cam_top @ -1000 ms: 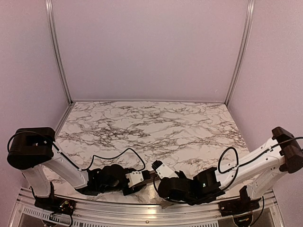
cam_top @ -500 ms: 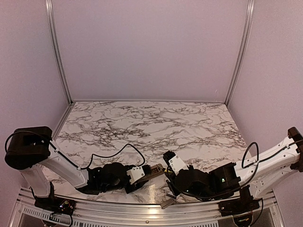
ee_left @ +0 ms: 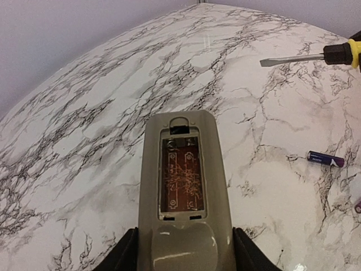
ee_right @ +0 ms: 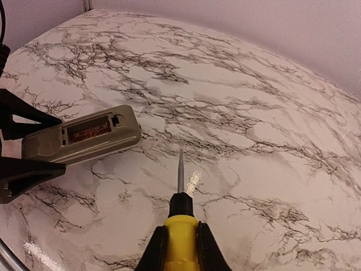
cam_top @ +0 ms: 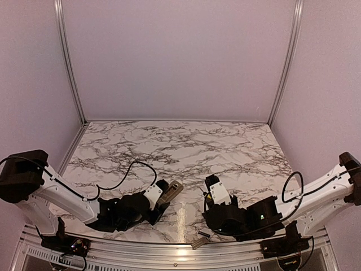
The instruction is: Unload the batteries from the remote control
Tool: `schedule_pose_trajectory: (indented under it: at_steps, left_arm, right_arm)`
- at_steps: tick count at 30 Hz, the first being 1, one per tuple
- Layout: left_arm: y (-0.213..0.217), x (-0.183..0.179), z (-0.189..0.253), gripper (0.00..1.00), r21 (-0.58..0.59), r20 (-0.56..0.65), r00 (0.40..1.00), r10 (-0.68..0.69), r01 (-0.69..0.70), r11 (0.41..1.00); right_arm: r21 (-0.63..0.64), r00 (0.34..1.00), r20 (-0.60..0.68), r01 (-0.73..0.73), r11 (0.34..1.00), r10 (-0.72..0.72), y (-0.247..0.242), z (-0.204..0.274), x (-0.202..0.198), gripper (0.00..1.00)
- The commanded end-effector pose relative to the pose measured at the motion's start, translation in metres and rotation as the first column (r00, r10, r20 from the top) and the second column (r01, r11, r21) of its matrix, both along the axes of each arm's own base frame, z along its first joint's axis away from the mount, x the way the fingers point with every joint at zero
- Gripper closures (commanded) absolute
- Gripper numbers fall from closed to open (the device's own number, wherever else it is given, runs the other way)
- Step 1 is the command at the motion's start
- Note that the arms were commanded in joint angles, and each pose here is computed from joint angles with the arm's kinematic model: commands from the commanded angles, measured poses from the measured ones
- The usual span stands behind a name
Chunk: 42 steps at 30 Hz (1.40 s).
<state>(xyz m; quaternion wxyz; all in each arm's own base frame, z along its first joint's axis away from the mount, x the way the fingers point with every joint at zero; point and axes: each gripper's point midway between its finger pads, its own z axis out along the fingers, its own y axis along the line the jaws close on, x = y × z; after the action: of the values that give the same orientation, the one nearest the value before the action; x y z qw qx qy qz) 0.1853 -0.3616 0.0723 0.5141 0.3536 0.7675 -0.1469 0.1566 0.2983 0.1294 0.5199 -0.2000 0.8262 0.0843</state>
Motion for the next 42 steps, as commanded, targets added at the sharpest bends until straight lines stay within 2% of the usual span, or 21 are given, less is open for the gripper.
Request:
schedule_pose_trajectory:
  at_steps: [1,9,18,25,28,34,37,39,42]
  left_arm:
    - [0.024,0.007,0.003,1.00,-0.076,-0.083,0.971,0.225,-0.231,0.970]
    - [0.053,-0.005,-0.014,1.00,-0.106,-0.145,0.908,0.393,-0.409,0.906]
    - [0.073,-0.016,-0.034,1.00,-0.116,-0.187,0.858,0.479,-0.504,0.856]
    - [0.079,-0.023,-0.047,0.92,-0.118,-0.214,0.839,0.501,-0.531,0.839]
    - [0.079,-0.027,-0.050,0.85,-0.122,-0.225,0.836,0.500,-0.533,0.837]
    - [0.082,-0.032,-0.054,0.64,-0.119,-0.228,0.833,0.504,-0.538,0.835]
    - [0.084,-0.034,-0.052,0.48,-0.123,-0.222,0.833,0.507,-0.540,0.833]
    - [0.084,-0.034,-0.051,0.33,-0.126,-0.218,0.832,0.511,-0.543,0.830]
    - [0.084,-0.035,-0.049,0.24,-0.124,-0.209,0.834,0.511,-0.541,0.832]
  right_arm:
    - [0.026,0.994,0.036,0.106,0.994,-0.107,-0.015,-0.002,0.010,1.00]
    - [0.050,0.985,0.020,0.169,0.984,-0.170,-0.038,-0.018,0.013,1.00]
    - [0.076,0.979,-0.063,0.196,0.978,-0.192,-0.066,-0.054,0.009,1.00]
    - [0.115,0.974,-0.141,0.195,0.974,-0.178,-0.079,-0.080,0.001,1.00]
    - [0.126,0.970,-0.169,0.197,0.972,-0.175,-0.082,-0.088,-0.002,1.00]
    - [0.150,0.963,-0.204,0.207,0.967,-0.175,-0.087,-0.100,-0.005,1.00]
    - [0.144,0.960,-0.215,0.210,0.967,-0.176,-0.088,-0.106,-0.008,1.00]
    - [0.138,0.959,-0.221,0.211,0.968,-0.177,-0.087,-0.108,-0.009,1.00]
    - [0.127,0.956,-0.227,0.217,0.968,-0.185,-0.087,-0.112,-0.011,1.00]
